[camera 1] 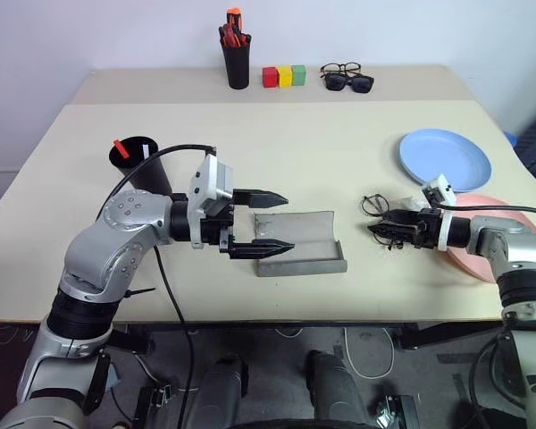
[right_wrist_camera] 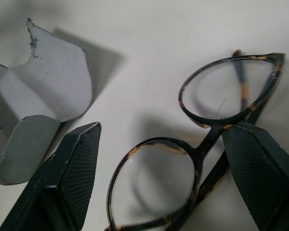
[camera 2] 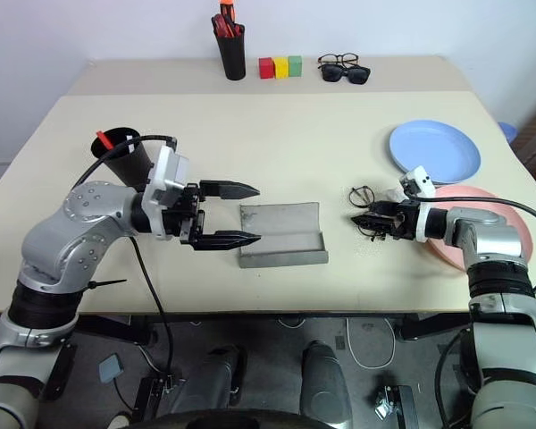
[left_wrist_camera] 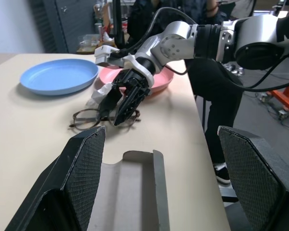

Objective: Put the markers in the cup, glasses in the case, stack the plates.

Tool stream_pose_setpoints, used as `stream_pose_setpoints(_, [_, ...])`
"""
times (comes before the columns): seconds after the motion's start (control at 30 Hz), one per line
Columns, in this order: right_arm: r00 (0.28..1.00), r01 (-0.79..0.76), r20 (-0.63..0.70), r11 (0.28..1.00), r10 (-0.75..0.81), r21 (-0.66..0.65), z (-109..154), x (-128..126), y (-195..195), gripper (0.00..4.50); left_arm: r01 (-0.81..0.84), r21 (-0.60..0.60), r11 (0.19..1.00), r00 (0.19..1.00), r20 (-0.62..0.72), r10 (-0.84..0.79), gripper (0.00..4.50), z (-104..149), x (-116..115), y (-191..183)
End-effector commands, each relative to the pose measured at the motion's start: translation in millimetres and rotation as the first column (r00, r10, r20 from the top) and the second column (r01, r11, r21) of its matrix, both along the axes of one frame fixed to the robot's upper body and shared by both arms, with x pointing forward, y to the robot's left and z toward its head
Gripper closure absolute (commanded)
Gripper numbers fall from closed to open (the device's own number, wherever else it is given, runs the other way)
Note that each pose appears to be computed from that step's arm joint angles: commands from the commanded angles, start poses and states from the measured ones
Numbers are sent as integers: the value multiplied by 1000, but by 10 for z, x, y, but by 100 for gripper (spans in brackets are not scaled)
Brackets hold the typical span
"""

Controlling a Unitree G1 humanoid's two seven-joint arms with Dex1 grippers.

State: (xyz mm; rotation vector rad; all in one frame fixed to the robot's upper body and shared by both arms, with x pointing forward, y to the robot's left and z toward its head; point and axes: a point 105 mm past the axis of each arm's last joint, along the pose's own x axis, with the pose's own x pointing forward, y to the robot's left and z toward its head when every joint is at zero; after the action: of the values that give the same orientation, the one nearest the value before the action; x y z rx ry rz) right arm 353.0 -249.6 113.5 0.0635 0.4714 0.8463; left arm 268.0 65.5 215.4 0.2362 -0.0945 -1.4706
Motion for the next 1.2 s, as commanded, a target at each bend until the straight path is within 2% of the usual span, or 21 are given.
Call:
stream_pose_setpoints(0.03, [999,-23,39,1000,23,0,93,61,51,141,-5,-34,999,999,36,7,63,114,-45,9])
stream_pose_setpoints(0.23, [999,-29,45,1000,29,-9,102,89,55,446,-24,-36,999,999,36,25,63,103,-31,10])
stream_pose_setpoints(0.43, [997,-32,74,999,33,-23,162,70,23,446,-60,-55,997,998,32,61,63,111,32,31])
stream_pose_setpoints(0.53, [983,-49,174,999,52,-20,383,83,61,446,-99,-65,993,995,27,100,63,130,122,91])
stream_pose_setpoints(0.7, [914,-189,365,982,176,1,866,16,465,446,-157,-37,987,987,8,158,63,82,202,275])
stream_pose_setpoints(0.83, [837,-298,484,954,254,16,1057,-65,868,446,-190,-3,982,982,-14,190,63,-1,197,409])
stream_pose_setpoints(0.97, [790,-394,513,919,335,8,970,-158,1183,446,-200,26,979,980,-15,200,63,-39,146,505])
stream_pose_setpoints(1.2, [775,-489,430,870,463,-56,528,-333,1442,446,-250,75,965,967,-24,252,63,-56,67,760])
